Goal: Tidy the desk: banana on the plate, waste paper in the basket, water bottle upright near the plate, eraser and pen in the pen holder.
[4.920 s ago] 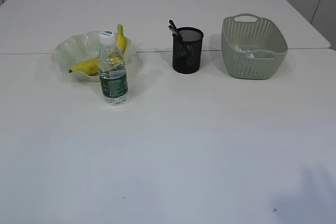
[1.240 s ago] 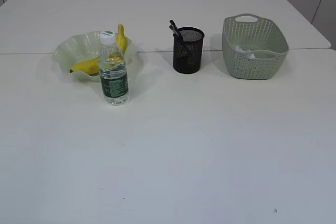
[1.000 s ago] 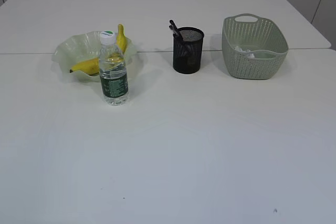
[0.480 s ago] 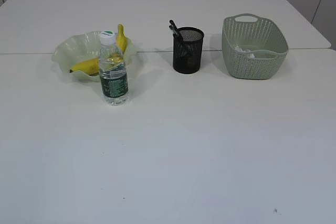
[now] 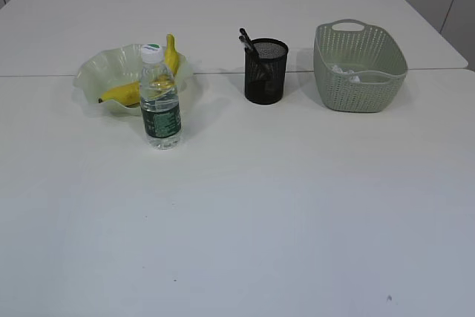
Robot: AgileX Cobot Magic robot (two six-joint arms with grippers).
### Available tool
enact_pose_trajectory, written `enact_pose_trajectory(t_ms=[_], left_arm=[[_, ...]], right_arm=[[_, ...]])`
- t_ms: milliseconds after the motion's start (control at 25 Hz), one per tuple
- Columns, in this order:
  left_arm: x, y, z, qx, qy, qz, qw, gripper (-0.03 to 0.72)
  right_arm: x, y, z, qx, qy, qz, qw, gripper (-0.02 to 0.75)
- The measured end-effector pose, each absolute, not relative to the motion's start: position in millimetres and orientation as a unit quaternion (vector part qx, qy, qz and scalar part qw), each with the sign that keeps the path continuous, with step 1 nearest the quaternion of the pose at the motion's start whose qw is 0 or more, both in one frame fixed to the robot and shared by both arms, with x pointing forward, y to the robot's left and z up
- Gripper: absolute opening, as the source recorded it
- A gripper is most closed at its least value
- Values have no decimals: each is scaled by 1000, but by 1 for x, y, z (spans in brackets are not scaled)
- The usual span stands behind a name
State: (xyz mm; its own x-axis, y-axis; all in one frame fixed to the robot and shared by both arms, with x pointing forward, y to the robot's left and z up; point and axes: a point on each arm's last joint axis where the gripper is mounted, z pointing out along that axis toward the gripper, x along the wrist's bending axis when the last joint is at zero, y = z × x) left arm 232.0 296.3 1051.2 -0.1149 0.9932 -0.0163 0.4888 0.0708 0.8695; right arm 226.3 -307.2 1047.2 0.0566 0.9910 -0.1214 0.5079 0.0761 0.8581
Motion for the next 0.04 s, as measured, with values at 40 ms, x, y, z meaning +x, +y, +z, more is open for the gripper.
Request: enact_pose_trajectory(t_ms=[40], left_arm=[[232,296,1051,572,648,371,340,181]], right_arm=[[226,-307,1047,608,616,303,398,193]])
